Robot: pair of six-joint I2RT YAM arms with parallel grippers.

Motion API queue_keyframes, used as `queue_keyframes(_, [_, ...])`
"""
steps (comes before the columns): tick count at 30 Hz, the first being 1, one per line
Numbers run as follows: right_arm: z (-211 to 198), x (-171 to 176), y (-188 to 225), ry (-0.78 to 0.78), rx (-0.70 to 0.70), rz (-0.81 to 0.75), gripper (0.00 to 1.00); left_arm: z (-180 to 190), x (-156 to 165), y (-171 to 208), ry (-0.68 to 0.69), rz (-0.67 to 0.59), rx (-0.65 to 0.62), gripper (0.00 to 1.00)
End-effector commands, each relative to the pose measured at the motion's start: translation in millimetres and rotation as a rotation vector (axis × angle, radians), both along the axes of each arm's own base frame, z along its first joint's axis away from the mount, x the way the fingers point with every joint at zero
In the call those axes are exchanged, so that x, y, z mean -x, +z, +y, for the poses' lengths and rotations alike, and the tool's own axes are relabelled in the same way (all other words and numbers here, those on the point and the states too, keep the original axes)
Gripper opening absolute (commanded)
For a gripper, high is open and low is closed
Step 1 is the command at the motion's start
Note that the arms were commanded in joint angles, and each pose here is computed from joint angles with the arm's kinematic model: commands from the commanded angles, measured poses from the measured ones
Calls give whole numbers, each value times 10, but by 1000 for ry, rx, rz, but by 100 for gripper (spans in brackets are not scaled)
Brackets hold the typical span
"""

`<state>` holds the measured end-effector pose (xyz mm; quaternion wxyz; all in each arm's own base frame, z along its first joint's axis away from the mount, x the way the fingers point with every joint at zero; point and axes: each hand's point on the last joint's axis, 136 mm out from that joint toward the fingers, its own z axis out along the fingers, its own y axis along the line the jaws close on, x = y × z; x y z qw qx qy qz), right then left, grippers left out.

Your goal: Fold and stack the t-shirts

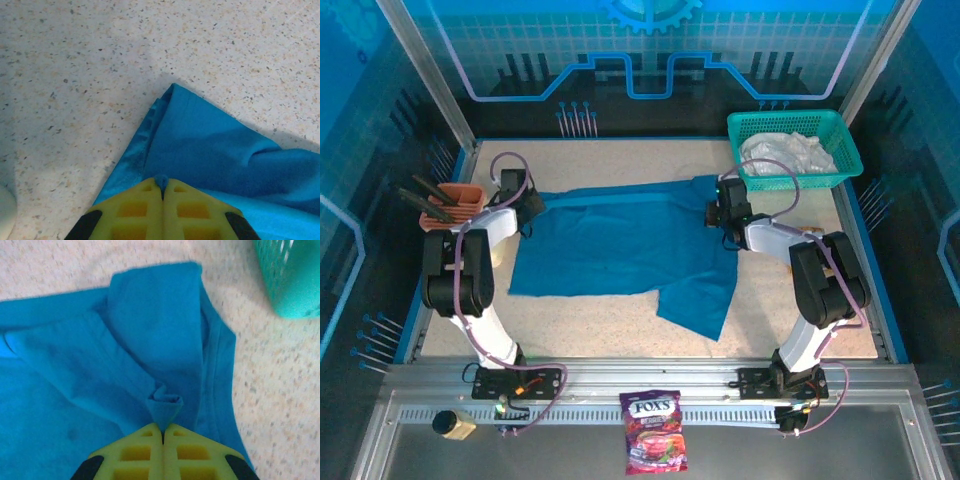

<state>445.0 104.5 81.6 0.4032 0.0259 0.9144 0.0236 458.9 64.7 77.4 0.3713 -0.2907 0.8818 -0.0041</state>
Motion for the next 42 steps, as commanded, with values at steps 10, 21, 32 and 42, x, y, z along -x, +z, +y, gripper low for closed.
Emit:
queue_keyframes(10, [-11,440,52,-15,-41,76,44,169,268,420,78,-74,-66,46])
queue_keyframes(21, [648,-93,314,265,-125,154,48,52,212,794,21,-100,-26,40])
queue_keyframes(32, [668,-810,-120,296,-95,263,50,-120,557,1069,-40,-80,20,33])
queue_keyframes(42, [716,-923,-377,323,-164,319,44,-149,849,1235,-39,-89,23,34])
